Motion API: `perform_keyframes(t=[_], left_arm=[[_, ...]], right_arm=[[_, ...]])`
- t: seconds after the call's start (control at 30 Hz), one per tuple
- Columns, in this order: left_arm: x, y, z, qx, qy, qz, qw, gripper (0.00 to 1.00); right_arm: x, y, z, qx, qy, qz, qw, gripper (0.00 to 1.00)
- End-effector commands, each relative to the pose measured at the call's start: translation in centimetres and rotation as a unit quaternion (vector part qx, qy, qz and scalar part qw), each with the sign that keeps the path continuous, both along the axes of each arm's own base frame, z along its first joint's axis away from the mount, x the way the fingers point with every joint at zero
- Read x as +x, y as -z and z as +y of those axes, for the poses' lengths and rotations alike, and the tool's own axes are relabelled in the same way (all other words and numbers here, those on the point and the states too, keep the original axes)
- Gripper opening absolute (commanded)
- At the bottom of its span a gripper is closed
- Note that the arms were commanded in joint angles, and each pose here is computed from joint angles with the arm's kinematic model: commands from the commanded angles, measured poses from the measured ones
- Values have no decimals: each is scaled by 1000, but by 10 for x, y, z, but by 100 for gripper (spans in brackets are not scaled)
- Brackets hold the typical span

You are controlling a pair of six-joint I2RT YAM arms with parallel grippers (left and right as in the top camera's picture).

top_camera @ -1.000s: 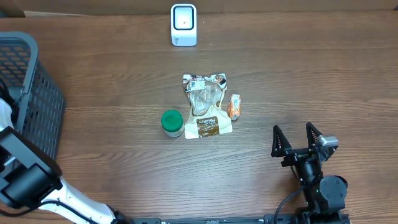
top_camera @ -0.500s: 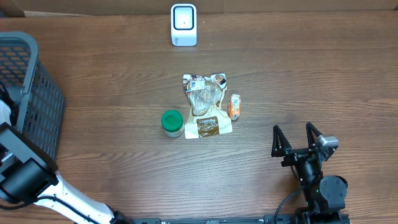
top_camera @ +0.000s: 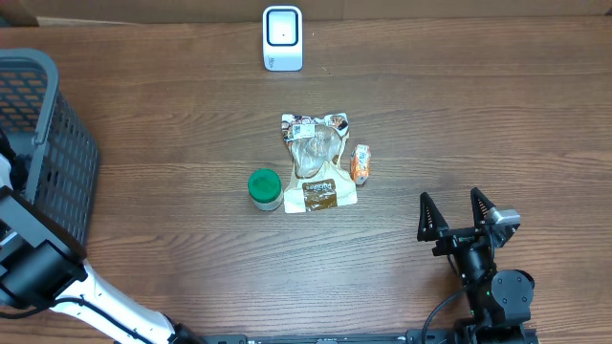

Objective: Scan the item barcode
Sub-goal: 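Move the left gripper into the basket and grasp the mint-green packet, then carry the mint-green packet with the left gripper and drop it left of the jar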

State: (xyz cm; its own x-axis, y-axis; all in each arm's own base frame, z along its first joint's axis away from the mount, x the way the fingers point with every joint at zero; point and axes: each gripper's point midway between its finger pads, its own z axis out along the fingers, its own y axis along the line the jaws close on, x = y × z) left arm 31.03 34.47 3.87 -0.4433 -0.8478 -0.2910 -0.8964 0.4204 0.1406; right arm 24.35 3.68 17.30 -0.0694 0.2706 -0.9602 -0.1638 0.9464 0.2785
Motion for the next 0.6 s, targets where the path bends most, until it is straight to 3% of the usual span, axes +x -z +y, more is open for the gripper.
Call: perform_keyframes(t=[0.0, 0.27, 0.57], left_arm=[[-12, 23, 7, 3, -3, 39, 999, 84], [-9, 23, 16, 19, -8, 32, 999, 83], [-11, 30, 15, 19, -8, 31, 999, 75]], right_arm=[[0, 2, 1, 3, -1, -1, 1000, 100], [0, 2, 1, 3, -1, -1, 1000, 100], [0, 2, 1, 3, -1, -1, 1000, 100]])
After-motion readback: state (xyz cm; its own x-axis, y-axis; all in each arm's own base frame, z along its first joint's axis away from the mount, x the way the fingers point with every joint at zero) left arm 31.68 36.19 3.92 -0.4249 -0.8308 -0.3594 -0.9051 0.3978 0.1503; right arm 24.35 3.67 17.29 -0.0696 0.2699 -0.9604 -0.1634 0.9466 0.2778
